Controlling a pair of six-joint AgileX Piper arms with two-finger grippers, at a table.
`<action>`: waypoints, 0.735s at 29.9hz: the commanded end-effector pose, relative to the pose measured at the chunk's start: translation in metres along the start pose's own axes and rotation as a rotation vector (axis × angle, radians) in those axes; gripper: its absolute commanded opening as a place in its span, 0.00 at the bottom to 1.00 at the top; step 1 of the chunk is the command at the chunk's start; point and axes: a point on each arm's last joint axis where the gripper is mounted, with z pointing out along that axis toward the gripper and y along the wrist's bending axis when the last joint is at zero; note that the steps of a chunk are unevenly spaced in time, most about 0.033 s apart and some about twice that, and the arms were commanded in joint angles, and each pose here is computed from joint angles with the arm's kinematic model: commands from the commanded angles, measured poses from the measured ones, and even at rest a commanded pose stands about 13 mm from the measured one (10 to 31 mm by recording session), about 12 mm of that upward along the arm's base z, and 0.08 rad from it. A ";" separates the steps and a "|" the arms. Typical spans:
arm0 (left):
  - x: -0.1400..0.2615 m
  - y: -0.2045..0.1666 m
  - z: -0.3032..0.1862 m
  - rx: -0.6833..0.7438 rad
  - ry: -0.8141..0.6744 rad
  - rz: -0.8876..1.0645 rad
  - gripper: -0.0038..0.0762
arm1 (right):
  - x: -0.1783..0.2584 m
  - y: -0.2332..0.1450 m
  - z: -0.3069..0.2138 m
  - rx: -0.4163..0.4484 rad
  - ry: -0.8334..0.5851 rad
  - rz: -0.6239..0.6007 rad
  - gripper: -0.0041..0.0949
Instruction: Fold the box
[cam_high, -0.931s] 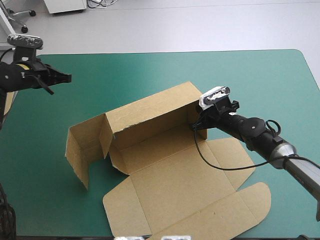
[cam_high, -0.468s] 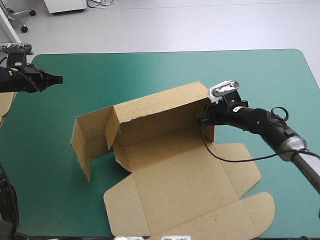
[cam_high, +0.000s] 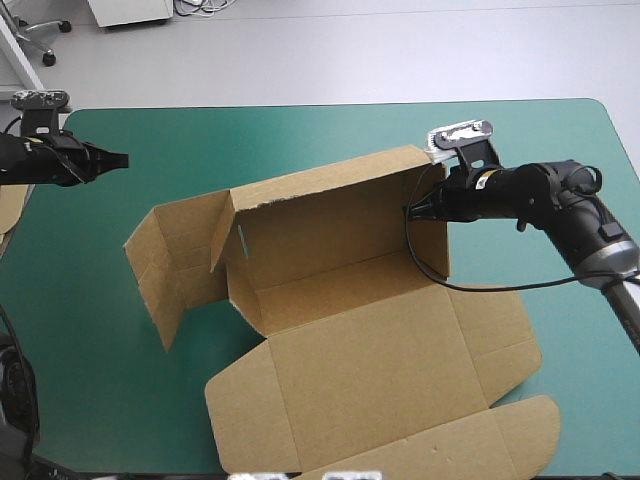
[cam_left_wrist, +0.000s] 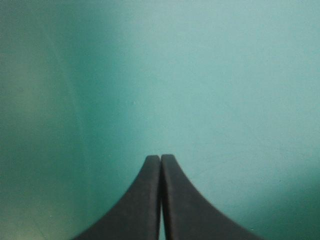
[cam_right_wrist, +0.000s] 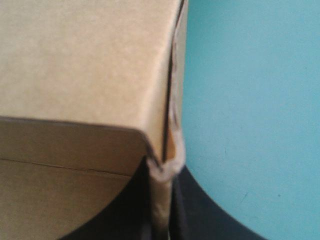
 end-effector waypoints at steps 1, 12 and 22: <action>-0.013 -0.004 -0.019 -0.010 -0.106 -0.004 0.03 | -0.025 0.002 -0.029 0.016 -0.065 0.029 0.02; -0.012 -0.004 -0.018 -0.003 -0.091 -0.005 0.03 | -0.047 0.000 -0.003 -0.029 0.101 0.039 0.02; -0.012 -0.004 -0.018 -0.001 -0.090 -0.006 0.03 | -0.043 -0.009 0.049 -0.033 0.204 0.043 0.02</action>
